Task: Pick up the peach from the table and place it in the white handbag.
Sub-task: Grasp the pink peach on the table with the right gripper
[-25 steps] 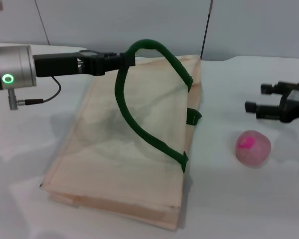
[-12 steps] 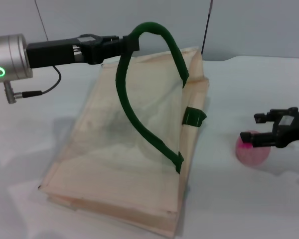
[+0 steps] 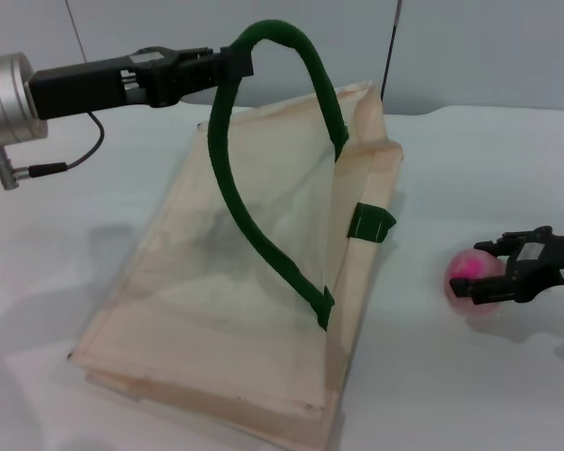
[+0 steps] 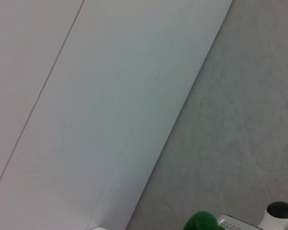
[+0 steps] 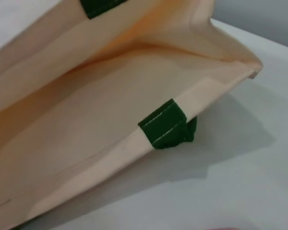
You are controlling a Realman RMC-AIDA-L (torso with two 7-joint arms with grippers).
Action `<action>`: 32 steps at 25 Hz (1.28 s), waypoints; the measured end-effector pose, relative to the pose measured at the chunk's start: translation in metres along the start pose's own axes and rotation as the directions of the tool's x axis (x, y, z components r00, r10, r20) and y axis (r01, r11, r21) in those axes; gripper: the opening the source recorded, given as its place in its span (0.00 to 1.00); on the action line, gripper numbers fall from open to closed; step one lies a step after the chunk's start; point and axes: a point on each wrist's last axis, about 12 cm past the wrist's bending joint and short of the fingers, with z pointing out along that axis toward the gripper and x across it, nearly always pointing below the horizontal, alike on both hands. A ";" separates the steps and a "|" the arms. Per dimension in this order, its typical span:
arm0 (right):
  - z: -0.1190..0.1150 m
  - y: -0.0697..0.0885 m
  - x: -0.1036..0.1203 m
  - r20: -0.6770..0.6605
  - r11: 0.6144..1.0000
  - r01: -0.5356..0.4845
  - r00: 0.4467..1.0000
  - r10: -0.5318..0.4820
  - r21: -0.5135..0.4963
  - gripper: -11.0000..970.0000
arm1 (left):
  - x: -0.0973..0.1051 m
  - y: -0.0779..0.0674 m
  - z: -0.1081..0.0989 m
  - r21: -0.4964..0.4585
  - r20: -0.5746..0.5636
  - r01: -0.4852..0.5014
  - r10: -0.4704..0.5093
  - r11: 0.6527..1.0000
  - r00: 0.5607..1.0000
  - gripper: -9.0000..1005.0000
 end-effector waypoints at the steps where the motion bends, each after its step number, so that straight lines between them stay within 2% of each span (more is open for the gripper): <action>1: 0.001 0.000 0.000 -0.002 1.000 0.001 1.000 -0.001 -0.001 0.84 | 0.000 0.000 0.000 0.000 0.000 0.000 0.000 1.000 1.000 0.13; 7: 0.004 0.003 -0.003 -0.015 1.000 0.021 1.000 -0.021 0.005 0.79 | 0.001 0.000 -0.001 0.000 0.001 0.001 -0.001 1.000 1.000 0.13; 12: 0.005 0.004 -0.003 -0.031 1.000 0.021 0.999 -0.021 0.009 0.66 | 0.001 0.000 -0.003 -0.005 0.014 0.001 -0.001 1.000 1.000 0.13; 32: 0.002 0.007 -0.008 -0.033 0.999 0.049 0.998 -0.050 -0.007 0.53 | 0.001 0.000 -0.009 -0.012 0.024 0.000 0.000 1.000 1.000 0.13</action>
